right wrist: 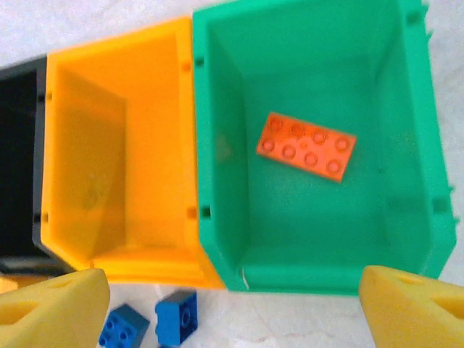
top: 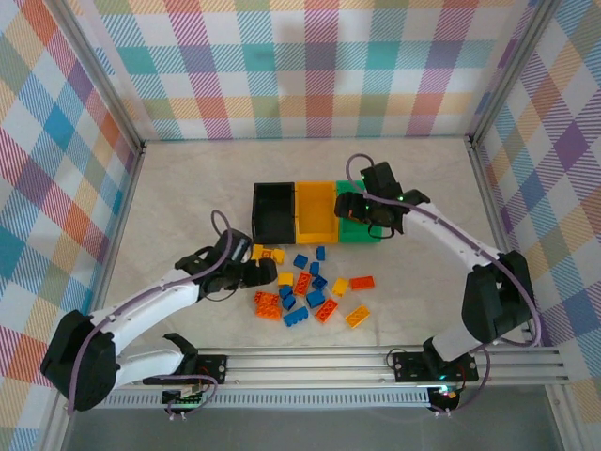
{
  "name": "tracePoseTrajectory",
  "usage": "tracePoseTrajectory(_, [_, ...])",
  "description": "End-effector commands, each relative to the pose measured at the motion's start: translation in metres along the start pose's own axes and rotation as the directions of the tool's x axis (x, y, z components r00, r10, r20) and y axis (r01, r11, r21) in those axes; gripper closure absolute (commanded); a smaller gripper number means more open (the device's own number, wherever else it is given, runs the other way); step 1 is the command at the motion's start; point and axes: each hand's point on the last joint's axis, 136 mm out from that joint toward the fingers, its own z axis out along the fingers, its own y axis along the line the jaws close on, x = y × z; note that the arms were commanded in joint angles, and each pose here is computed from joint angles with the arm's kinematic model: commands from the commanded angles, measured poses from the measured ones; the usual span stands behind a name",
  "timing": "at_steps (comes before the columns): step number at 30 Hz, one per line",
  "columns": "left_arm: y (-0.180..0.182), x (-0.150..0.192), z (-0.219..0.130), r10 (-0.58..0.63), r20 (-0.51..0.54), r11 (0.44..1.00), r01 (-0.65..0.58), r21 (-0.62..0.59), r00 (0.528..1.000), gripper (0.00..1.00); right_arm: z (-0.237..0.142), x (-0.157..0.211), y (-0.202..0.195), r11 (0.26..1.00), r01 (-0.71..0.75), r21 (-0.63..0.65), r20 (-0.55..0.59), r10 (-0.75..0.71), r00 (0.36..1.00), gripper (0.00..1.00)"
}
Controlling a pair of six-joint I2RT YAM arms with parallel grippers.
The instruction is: Sort the legos into containers by color
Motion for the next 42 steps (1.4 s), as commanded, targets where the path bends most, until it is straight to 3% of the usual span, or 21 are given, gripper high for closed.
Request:
tracePoseTrajectory(1, [-0.010,0.001,0.000,0.092,0.015,0.995,-0.091,-0.037,0.996,0.14,-0.004,0.012,-0.001,1.000,-0.014,-0.020,-0.012,0.014,1.000,0.11])
tracePoseTrajectory(8, [-0.048,-0.004,0.022,0.227,0.008,0.972,-0.226,-0.058,0.974,0.22,-0.010,0.021,-0.008,1.000,-0.018,-0.017,-0.006,0.018,1.000,0.11])
tracePoseTrajectory(16, [-0.054,-0.003,0.062,0.266,-0.042,0.957,-0.269,-0.111,0.963,0.31,-0.023,0.022,-0.015,1.000,-0.006,-0.002,0.028,0.006,1.000,0.10])
tracePoseTrajectory(25, [-0.043,0.008,0.075,0.298,-0.086,0.933,-0.309,-0.182,0.951,0.42,-0.034,0.016,-0.016,1.000,-0.001,-0.002,0.065,0.001,0.998,0.10])
tracePoseTrajectory(36, [-0.043,0.004,0.048,0.288,-0.033,0.942,-0.290,-0.171,0.957,0.65,-0.031,0.015,-0.018,1.000,-0.021,0.010,0.071,0.021,0.997,0.10])
tracePoseTrajectory(42, [-0.063,-0.043,0.001,0.311,0.131,0.941,-0.285,-0.183,0.941,0.67,-0.032,0.018,-0.019,0.999,-0.044,0.010,0.069,0.043,0.997,0.10])
